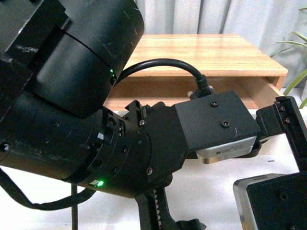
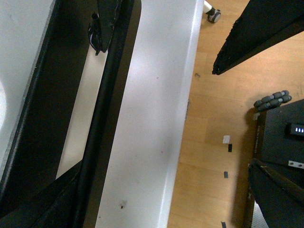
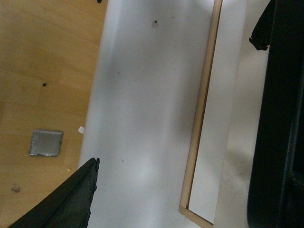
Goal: Pull drawer
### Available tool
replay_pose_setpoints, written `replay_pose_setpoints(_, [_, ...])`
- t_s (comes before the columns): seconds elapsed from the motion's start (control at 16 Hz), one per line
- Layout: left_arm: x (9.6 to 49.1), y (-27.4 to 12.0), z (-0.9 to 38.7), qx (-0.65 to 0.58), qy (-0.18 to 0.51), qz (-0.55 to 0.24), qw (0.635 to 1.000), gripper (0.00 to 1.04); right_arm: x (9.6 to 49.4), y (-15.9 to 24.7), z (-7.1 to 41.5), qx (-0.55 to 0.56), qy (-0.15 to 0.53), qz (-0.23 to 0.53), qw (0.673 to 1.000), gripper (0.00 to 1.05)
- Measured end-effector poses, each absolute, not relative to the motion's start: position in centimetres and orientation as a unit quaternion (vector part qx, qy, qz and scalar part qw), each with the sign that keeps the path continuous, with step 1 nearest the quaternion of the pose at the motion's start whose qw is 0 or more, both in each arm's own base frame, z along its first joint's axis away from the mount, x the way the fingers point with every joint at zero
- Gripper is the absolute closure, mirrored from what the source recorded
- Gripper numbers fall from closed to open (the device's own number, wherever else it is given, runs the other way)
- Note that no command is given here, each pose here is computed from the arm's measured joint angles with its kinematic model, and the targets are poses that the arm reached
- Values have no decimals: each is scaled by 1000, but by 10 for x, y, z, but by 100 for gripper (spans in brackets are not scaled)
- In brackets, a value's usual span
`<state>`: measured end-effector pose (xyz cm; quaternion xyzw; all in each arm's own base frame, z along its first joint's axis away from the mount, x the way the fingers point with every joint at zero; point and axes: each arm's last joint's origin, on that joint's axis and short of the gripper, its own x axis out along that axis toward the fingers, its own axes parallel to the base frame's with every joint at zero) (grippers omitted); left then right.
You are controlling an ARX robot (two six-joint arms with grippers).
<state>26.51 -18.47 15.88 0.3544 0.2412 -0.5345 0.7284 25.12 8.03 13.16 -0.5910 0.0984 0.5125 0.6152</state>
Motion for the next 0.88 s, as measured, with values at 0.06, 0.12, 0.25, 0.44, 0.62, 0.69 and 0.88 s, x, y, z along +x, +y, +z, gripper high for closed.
replay_pose_setpoints(0.06, [264, -185, 159, 355, 241, -535, 728, 7, 251, 80, 132, -591, 99, 513, 615, 6])
replay_pose_setpoints(0.12, [263, -184, 158, 355, 242, -535, 728, 7, 249, 80, 132, -590, 102, 514, 614, 6])
replay_pose_setpoints(0.25, [260, -184, 158, 355, 242, -537, 726, 7, 246, 81, 133, -589, 103, 517, 613, 6])
replay_pose_setpoints(0.44, [258, -183, 158, 355, 242, -538, 725, 7, 244, 81, 134, -587, 107, 519, 612, 6])
replay_pose_setpoints(0.62, [247, -181, 159, 354, 247, -543, 721, 7, 234, 81, 136, -580, 113, 528, 610, 6])
replay_pose_setpoints(0.69, [246, -180, 160, 353, 248, -542, 721, 7, 234, 80, 136, -582, 108, 524, 612, 6])
replay_pose_setpoints(0.88, [245, -178, 169, 333, 243, -542, 732, 7, 233, 80, 140, -587, 101, 515, 616, 6])
